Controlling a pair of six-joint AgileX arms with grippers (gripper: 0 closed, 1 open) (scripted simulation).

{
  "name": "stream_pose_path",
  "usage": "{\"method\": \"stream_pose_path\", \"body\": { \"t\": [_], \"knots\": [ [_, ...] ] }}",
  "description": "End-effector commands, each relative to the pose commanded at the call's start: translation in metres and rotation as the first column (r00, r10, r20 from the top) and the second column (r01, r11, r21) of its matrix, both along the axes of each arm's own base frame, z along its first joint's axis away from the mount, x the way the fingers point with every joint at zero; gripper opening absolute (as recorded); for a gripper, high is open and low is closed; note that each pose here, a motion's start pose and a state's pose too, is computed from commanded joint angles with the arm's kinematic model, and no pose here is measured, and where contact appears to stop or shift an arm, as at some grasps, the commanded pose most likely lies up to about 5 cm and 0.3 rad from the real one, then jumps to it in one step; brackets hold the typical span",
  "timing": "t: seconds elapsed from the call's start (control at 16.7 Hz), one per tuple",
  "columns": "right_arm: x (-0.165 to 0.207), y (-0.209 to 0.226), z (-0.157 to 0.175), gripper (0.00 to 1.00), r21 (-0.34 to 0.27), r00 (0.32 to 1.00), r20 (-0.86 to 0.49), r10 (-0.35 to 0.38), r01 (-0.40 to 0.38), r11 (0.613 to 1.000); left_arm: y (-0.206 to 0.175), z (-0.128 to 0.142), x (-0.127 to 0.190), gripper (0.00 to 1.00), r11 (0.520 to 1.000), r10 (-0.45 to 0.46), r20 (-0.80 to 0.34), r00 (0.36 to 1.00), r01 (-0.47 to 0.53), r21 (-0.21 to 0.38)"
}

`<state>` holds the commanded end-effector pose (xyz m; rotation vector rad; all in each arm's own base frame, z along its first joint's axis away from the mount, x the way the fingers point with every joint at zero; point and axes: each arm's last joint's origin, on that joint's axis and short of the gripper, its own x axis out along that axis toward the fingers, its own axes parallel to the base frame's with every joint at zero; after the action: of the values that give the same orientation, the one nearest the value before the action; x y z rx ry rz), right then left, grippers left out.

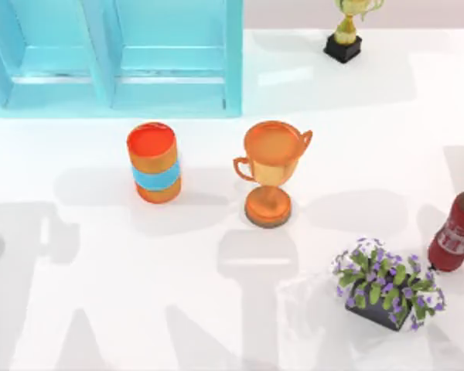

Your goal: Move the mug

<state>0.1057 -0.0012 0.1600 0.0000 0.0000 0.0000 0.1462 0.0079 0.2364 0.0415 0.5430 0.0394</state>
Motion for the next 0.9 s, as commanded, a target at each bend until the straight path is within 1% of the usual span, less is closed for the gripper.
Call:
{"method": "stream_pose_path", "body": {
  "t": [0.12, 0.24, 0.36, 0.48, 0.72, 0.9],
  "knots": [
    [0.0, 0.0, 0.0, 1.0, 0.0, 1.0, 0.0, 0.0, 0.0, 1.0, 0.004, 0.015, 0.022, 1.0, 1.0, 0.006, -0.151, 0.988, -0.005, 0.005],
    [0.0, 0.0, 0.0, 1.0, 0.0, 1.0, 0.0, 0.0, 0.0, 1.0, 0.009, 0.026, 0.048, 1.0, 1.0, 0.008, -0.303, 0.953, -0.007, 0.006],
    [0.0, 0.0, 0.0, 1.0, 0.0, 1.0, 0.0, 0.0, 0.0, 1.0, 0.016, 0.031, 0.075, 1.0, 1.0, 0.007, -0.442, 0.897, -0.007, 0.003],
    [0.0, 0.0, 0.0, 1.0, 0.0, 1.0, 0.0, 0.0, 0.0, 1.0, 0.022, 0.031, 0.103, 1.0, 1.0, 0.003, -0.564, 0.826, -0.006, -0.004],
    [0.0, 0.0, 0.0, 1.0, 0.0, 1.0, 0.0, 0.0, 0.0, 1.0, 0.036, 0.02, 0.15, 1.0, 1.0, -0.014, -0.744, 0.668, -0.006, -0.025],
    [0.0, 0.0, 0.0, 1.0, 0.0, 1.0, 0.0, 0.0, 0.0, 1.0, 0.044, 0.009, 0.174, 1.0, 0.999, -0.028, -0.821, 0.57, -0.008, -0.04]
  ]
}}
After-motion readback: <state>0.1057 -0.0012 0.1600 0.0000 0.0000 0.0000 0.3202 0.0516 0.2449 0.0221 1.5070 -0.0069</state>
